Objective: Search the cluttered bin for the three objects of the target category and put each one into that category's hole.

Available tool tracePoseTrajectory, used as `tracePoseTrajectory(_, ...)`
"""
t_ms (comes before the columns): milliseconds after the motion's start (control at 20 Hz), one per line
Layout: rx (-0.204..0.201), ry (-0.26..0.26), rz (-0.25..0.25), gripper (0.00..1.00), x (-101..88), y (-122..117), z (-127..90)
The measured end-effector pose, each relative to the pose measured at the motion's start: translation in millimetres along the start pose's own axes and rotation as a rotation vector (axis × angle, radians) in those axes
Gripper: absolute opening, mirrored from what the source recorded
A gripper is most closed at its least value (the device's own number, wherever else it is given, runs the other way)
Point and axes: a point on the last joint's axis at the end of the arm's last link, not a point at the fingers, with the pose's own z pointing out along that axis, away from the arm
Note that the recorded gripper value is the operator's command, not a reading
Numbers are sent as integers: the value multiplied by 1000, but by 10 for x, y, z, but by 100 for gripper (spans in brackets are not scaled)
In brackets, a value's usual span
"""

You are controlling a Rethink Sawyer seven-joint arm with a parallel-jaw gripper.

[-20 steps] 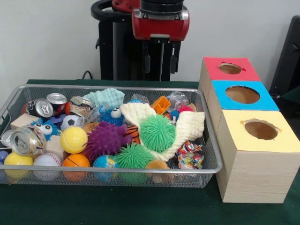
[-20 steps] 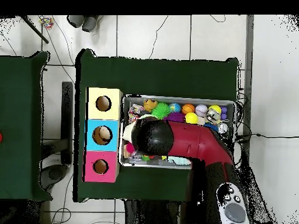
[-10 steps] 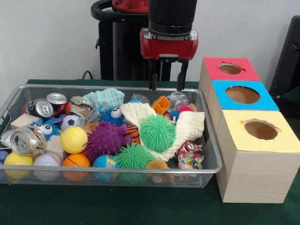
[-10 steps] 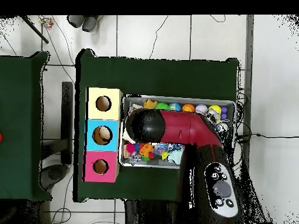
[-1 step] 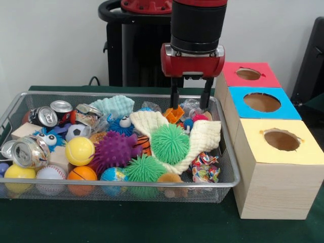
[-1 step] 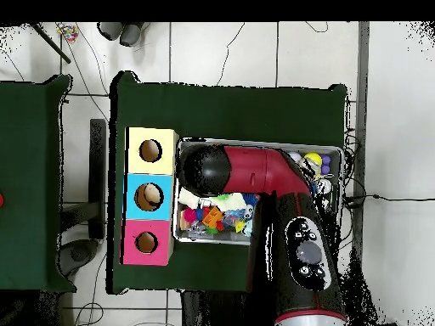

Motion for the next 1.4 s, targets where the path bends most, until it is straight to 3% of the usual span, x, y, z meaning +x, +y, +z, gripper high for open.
tracePoseTrajectory(450, -1, 18, 5, 100, -114, -43, 4)
tracePoseTrajectory(900, 3, -3, 8, 100, -263, -79, 12)
tracePoseTrajectory(1400, 11, -36, -8, 100, -626, 11, 37)
